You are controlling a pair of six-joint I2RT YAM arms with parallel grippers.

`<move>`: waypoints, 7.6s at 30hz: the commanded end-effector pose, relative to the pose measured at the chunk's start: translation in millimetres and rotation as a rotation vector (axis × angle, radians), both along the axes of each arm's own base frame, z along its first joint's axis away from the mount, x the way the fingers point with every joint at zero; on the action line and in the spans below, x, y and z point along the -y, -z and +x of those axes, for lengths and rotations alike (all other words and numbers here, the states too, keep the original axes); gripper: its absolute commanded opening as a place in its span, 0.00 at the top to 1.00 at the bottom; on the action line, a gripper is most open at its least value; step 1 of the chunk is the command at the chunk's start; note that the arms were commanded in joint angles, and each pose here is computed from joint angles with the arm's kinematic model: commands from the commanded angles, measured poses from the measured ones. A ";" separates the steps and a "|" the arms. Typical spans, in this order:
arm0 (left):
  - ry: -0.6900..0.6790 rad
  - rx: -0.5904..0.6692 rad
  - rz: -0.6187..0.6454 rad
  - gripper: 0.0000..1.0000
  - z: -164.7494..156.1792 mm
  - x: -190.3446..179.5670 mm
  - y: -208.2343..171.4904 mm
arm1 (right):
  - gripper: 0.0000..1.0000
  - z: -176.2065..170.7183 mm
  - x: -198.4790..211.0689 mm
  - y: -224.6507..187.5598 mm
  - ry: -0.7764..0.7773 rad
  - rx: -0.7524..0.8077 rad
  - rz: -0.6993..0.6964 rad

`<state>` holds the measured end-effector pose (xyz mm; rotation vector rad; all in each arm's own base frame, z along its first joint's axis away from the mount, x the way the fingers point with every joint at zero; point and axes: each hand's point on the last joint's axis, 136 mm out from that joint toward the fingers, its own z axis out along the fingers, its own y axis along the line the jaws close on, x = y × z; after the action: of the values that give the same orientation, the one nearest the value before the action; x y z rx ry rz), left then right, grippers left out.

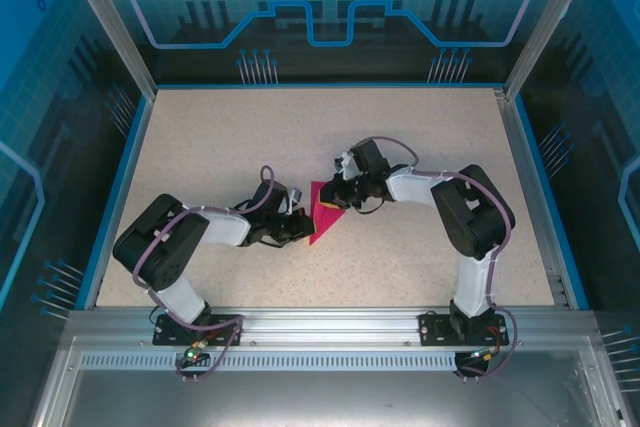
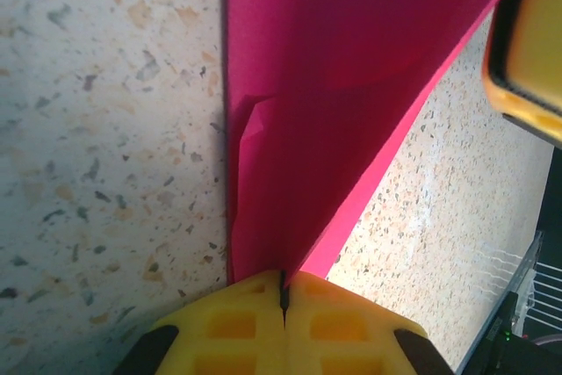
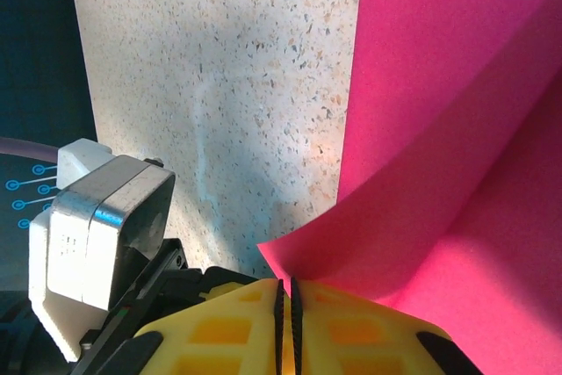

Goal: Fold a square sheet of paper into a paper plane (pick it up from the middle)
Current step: Fourth fold the wing at the center of the table.

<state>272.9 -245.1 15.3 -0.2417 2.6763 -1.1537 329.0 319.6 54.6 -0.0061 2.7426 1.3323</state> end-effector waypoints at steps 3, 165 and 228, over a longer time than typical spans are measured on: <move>-0.069 -0.082 0.007 0.96 -3.9 -11.8 12.3 | 0.87 2.9 -8.7 6.4 -0.017 -0.027 0.022; 0.009 -0.117 0.219 0.81 -39.0 -16.9 -32.8 | 0.91 -8.9 22.4 94.2 0.040 -0.188 -0.175; -0.173 -0.087 0.146 0.85 30.7 14.3 -18.3 | 0.91 -9.4 24.6 98.6 0.041 -0.206 -0.198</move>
<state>294.7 -257.2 40.1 -0.4563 2.7532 -0.9215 337.0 323.7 12.5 0.0451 2.8403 1.3221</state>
